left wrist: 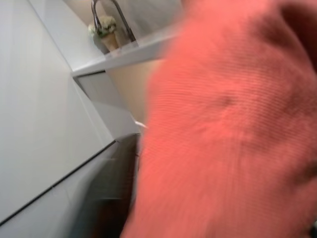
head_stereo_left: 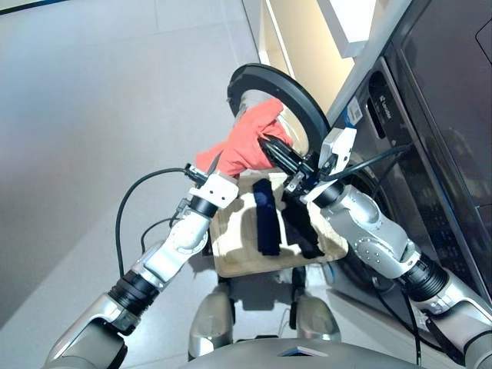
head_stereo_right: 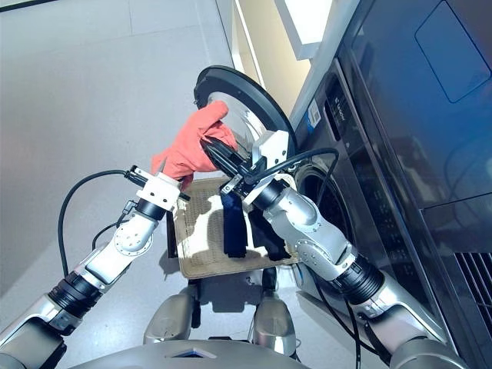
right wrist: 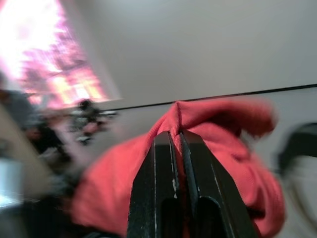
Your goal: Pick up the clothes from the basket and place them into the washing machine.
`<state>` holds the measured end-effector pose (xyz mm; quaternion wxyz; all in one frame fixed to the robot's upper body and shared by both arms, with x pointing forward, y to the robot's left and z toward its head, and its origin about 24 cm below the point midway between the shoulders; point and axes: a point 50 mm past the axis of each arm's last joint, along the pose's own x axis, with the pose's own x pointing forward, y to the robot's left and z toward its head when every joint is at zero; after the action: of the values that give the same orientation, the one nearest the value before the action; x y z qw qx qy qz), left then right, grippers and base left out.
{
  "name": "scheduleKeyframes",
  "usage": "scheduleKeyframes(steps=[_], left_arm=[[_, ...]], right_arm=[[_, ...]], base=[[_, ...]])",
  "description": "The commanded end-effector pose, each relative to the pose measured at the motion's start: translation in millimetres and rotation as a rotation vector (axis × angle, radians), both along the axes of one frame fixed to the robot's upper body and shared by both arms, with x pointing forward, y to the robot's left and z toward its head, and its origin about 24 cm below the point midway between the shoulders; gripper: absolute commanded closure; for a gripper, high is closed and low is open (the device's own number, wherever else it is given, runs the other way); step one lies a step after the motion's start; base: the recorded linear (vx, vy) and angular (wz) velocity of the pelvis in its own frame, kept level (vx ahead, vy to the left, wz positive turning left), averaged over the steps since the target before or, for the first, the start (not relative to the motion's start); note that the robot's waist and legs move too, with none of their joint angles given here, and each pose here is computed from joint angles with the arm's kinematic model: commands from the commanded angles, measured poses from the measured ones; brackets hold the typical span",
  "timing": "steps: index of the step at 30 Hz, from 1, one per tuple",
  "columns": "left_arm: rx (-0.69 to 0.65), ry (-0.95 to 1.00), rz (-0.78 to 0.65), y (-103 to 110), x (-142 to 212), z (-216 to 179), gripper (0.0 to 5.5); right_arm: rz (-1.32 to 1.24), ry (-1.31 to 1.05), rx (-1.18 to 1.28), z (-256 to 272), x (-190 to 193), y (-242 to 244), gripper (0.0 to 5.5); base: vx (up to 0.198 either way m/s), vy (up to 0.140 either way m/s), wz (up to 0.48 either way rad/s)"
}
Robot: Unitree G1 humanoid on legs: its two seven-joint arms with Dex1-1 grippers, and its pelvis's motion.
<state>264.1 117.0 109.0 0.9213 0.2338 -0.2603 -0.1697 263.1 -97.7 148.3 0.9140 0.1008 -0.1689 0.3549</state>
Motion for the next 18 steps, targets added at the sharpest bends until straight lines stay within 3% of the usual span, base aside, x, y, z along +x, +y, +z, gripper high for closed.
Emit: scheduleKeyframes(steps=[1,18], left_arm=[[-0.139,-0.185,-0.086,-11.0,-9.1,37.1,0.00],[-0.202,-0.161,-0.103,-19.6,-8.1,35.1,0.00]], right_arm=[[-0.167,-0.124,0.049,11.2,3.5,-12.8,5.50],[-0.718,0.126,0.013,-60.0,34.3,-64.4,5.50]], base=[[0.000,0.000,0.000],[0.000,0.000,0.000]])
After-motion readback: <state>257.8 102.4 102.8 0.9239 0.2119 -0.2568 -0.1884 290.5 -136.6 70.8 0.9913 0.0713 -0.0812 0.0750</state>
